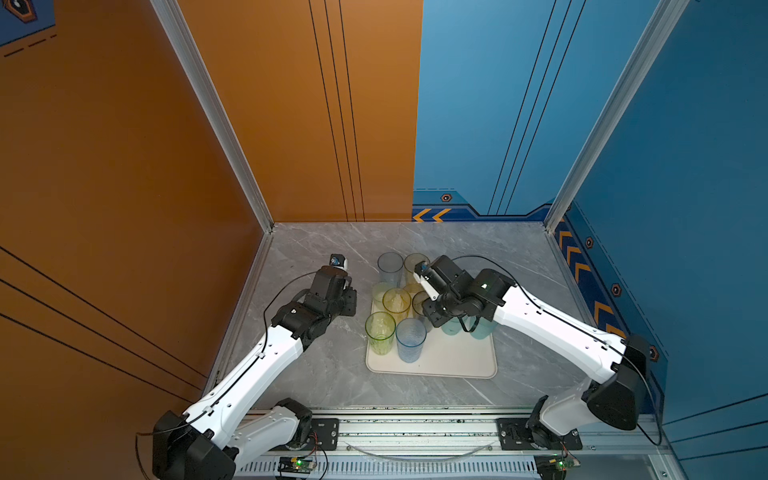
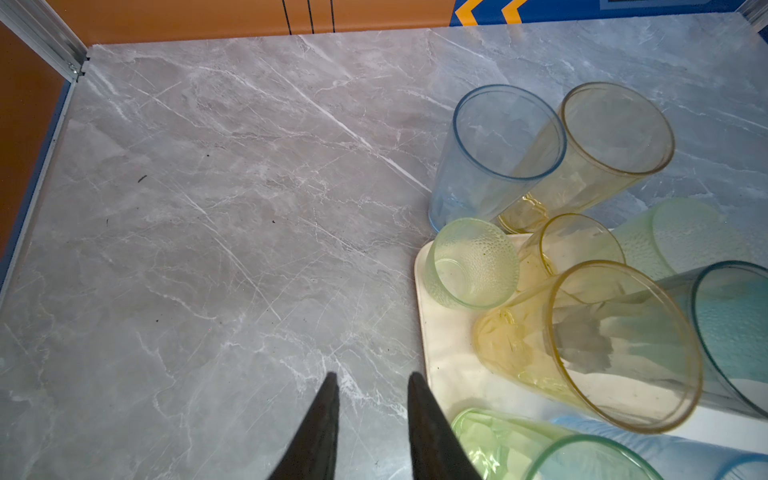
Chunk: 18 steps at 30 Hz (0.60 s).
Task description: Place the glasses into the tray
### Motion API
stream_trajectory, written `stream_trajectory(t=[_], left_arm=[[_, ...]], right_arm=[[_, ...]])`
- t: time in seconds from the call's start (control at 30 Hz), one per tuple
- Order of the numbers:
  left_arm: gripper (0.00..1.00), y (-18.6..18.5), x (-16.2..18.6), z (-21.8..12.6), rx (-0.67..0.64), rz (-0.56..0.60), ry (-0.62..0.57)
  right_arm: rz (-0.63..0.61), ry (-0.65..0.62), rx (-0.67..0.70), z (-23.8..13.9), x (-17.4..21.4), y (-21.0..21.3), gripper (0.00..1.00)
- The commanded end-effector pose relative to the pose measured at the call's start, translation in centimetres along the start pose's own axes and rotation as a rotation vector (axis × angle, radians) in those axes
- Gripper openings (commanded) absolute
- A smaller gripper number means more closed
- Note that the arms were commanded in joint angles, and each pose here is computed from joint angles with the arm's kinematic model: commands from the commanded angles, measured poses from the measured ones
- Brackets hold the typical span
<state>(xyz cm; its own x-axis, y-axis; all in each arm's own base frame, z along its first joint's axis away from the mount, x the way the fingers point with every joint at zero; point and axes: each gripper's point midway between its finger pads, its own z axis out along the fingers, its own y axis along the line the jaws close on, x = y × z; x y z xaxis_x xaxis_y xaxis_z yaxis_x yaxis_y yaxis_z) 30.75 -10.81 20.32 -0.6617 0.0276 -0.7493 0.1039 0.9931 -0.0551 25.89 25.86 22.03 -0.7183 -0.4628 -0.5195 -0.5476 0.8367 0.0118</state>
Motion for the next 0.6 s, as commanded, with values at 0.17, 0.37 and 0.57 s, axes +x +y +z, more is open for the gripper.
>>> stream_trajectory(t=[0.17,0.37,0.57], left_arm=[[0.29,0.6,0.4,0.2,-0.034,0.009,0.023],[0.28,0.1,-0.2,1.0,-0.021,0.014,0.011],[0.26,-0.2,-1.9,1.4,-0.012,0.04,0.027]], right_arm=[[0.126,-0.132,0.135,-3.6,-1.5,-6.0,0.38],[0.143,-0.131,0.134,-3.2,-1.9,-6.4,0.38],[0.179,-0.136,0.137,-2.4,-2.5,-7.4,0.39]])
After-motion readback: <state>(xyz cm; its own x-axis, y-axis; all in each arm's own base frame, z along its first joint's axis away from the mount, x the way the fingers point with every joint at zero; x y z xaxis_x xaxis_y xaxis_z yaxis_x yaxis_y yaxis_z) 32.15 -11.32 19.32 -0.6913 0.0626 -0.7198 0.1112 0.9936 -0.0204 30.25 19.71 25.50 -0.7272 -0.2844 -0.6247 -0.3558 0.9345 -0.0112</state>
